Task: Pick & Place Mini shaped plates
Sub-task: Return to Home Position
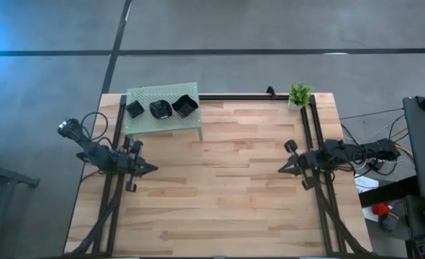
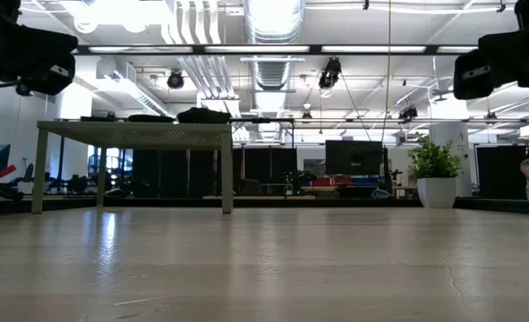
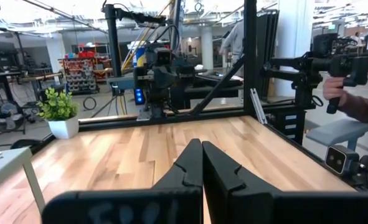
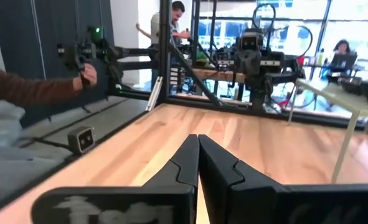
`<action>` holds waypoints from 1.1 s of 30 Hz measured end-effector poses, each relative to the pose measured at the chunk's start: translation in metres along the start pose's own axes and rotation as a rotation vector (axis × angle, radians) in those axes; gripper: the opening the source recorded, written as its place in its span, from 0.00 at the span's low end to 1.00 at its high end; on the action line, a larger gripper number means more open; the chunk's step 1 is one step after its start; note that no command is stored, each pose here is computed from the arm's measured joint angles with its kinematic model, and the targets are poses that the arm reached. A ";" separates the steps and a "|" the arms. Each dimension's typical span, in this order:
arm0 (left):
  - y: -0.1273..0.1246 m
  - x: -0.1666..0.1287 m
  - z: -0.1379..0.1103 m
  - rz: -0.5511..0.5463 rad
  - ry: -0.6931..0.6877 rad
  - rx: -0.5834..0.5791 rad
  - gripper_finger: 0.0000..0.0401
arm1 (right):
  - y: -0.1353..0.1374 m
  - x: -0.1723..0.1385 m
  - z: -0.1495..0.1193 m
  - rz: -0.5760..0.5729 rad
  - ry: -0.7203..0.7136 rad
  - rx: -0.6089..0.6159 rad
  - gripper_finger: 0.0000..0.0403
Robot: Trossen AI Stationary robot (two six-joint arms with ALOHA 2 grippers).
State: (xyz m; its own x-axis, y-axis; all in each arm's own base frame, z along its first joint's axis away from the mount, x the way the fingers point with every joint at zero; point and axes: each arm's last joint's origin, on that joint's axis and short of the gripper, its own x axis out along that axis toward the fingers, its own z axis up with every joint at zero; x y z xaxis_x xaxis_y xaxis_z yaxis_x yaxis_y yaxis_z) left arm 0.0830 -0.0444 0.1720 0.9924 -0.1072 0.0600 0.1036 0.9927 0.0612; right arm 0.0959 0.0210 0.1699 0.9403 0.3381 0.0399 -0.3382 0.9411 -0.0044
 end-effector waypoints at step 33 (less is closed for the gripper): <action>0.000 0.000 0.001 0.003 -0.008 0.047 0.00 | -0.003 0.000 -0.003 -0.113 0.047 -0.177 0.02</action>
State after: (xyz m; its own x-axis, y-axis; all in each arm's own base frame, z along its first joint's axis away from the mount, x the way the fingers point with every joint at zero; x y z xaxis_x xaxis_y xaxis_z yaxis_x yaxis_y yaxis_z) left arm 0.0830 -0.0444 0.1727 0.9921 -0.1053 0.0683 0.0976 0.9894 0.1079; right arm 0.0970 0.0177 0.1665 0.9741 0.2261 0.0036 -0.2219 0.9587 -0.1781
